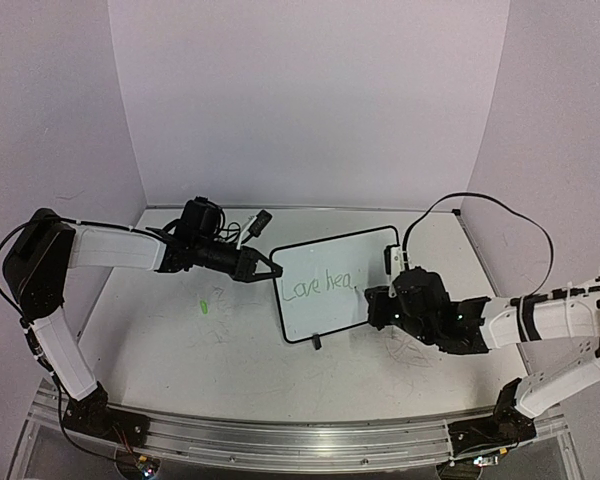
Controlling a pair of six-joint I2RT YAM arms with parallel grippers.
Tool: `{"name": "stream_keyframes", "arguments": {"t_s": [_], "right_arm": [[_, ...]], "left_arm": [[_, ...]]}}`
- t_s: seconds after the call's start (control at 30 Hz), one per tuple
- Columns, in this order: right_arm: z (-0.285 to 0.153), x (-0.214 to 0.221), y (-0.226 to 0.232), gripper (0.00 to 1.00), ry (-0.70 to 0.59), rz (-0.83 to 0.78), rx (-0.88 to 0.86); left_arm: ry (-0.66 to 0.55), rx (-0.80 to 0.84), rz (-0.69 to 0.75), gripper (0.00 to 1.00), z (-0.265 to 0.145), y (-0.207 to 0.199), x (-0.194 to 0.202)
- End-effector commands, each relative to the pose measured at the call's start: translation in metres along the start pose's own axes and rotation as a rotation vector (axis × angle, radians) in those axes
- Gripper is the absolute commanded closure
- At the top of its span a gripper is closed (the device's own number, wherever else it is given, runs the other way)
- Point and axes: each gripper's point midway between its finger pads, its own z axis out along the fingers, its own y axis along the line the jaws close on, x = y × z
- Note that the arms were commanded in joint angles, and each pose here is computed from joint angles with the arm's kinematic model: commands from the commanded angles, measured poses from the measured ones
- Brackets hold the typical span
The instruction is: Write a sentence on the whiteboard
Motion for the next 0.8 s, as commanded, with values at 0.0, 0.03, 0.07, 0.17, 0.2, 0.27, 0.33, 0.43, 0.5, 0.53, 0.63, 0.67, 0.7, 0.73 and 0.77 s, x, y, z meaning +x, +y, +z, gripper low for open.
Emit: {"name": "stream_keyframes", "arguments": {"t_s": [0.0, 0.03, 0.07, 0.17, 0.2, 0.27, 0.33, 0.43, 0.5, 0.53, 0.63, 0.67, 0.7, 0.73, 0.77], "right_arm": [[-0.015, -0.041, 0.008, 1.0, -0.108, 0.043, -0.021], [-0.016, -0.046, 0.011, 1.0, -0.116, 0.039, -0.032], [-0.016, -0.049, 0.014, 1.0, -0.122, 0.036, -0.039], [-0.01, -0.055, 0.017, 1.0, -0.127, 0.021, -0.034], [-0.007, -0.055, 0.017, 1.0, -0.124, 0.015, -0.029], [-0.004, -0.059, 0.019, 1.0, -0.131, 0.01, -0.023], [-0.003, -0.064, 0.02, 1.0, -0.141, 0.006, -0.015], [-0.001, -0.07, 0.02, 1.0, -0.152, 0.002, -0.007], [0.001, -0.072, 0.019, 1.0, -0.156, 0.003, -0.001], [0.001, -0.071, 0.018, 1.0, -0.156, 0.002, 0.004], [0.004, -0.068, 0.014, 1.0, -0.149, 0.002, 0.016], [0.005, -0.067, 0.014, 1.0, -0.147, 0.001, 0.019], [0.005, -0.066, 0.013, 1.0, -0.144, 0.0, 0.021], [0.006, -0.066, 0.013, 1.0, -0.143, -0.002, 0.023], [0.007, -0.065, 0.013, 1.0, -0.141, -0.003, 0.023]], "left_arm": [[-0.01, 0.032, 0.023, 1.0, -0.006, -0.016, -0.014], [-0.011, 0.033, 0.025, 1.0, -0.006, -0.016, -0.014], [-0.012, 0.033, 0.025, 1.0, -0.006, -0.016, -0.015], [-0.013, 0.032, 0.027, 1.0, -0.007, -0.017, -0.015], [-0.012, 0.033, 0.027, 1.0, -0.006, -0.018, -0.015], [-0.016, 0.031, 0.031, 1.0, -0.007, -0.018, -0.016], [-0.015, 0.03, 0.03, 1.0, -0.008, -0.018, -0.015], [-0.016, 0.032, 0.031, 1.0, -0.008, -0.019, -0.016], [-0.017, 0.031, 0.032, 1.0, -0.008, -0.019, -0.016], [-0.017, 0.031, 0.032, 1.0, -0.008, -0.018, -0.016], [-0.018, 0.03, 0.033, 1.0, -0.008, -0.019, -0.016], [-0.017, 0.03, 0.032, 1.0, -0.008, -0.018, -0.016], [-0.017, 0.031, 0.032, 1.0, -0.008, -0.019, -0.016], [-0.016, 0.032, 0.032, 1.0, -0.008, -0.018, -0.016], [-0.016, 0.033, 0.031, 1.0, -0.008, -0.019, -0.016]]}}
